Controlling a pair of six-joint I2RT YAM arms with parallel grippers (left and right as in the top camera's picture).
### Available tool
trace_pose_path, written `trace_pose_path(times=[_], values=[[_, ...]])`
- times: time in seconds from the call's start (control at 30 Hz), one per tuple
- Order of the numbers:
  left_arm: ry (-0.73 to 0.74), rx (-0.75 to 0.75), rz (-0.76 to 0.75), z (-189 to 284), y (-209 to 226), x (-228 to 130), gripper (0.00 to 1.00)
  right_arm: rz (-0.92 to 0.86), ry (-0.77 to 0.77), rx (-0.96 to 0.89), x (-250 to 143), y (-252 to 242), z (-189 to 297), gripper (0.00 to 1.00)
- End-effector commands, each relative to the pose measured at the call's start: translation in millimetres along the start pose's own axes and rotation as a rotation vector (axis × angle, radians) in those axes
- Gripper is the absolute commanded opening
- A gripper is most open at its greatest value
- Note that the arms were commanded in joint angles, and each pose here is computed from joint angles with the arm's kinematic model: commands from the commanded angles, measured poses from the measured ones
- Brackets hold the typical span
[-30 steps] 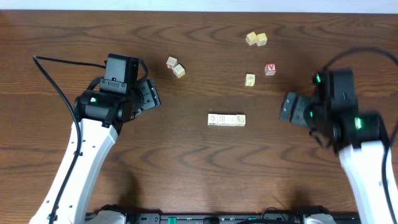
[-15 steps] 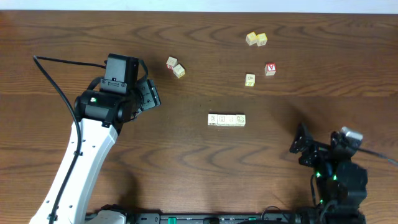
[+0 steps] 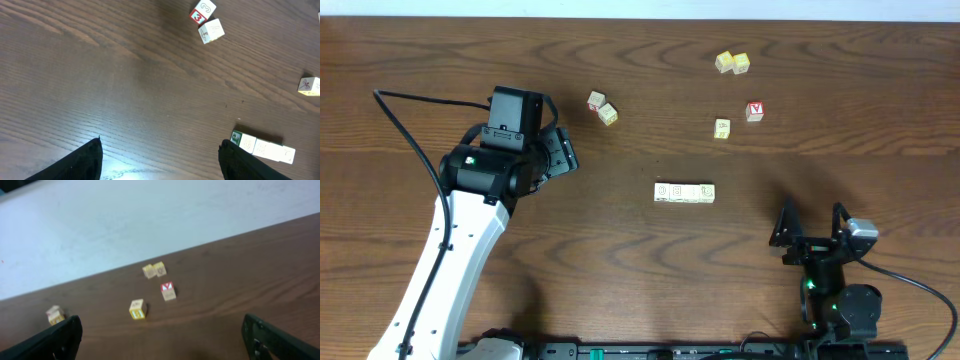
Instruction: Lift 4 blocks
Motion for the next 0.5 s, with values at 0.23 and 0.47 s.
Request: trace_pose_path(times=[0.23,0.47], values=[[-0.004,0.013,0.004,-0.2,1.2,2.2,0.75,0.155,0.041,0.022,-8.1,1.8,0.2,0.99],[-0.004,0.013,0.004,-0.2,1.2,2.2,0.75,0.156,0.042,0.021,-8.2,1.8,0.2,0.99]])
Point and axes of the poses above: each gripper's point midway between its finger pads, its own z axis back along the fingers, its own y axis along the line the jaws close on, x = y × z, the point moved 9 cm from there along z, back along the fingers, and after that the axes turned 4 degrees about -z, right-handed, at the moved point
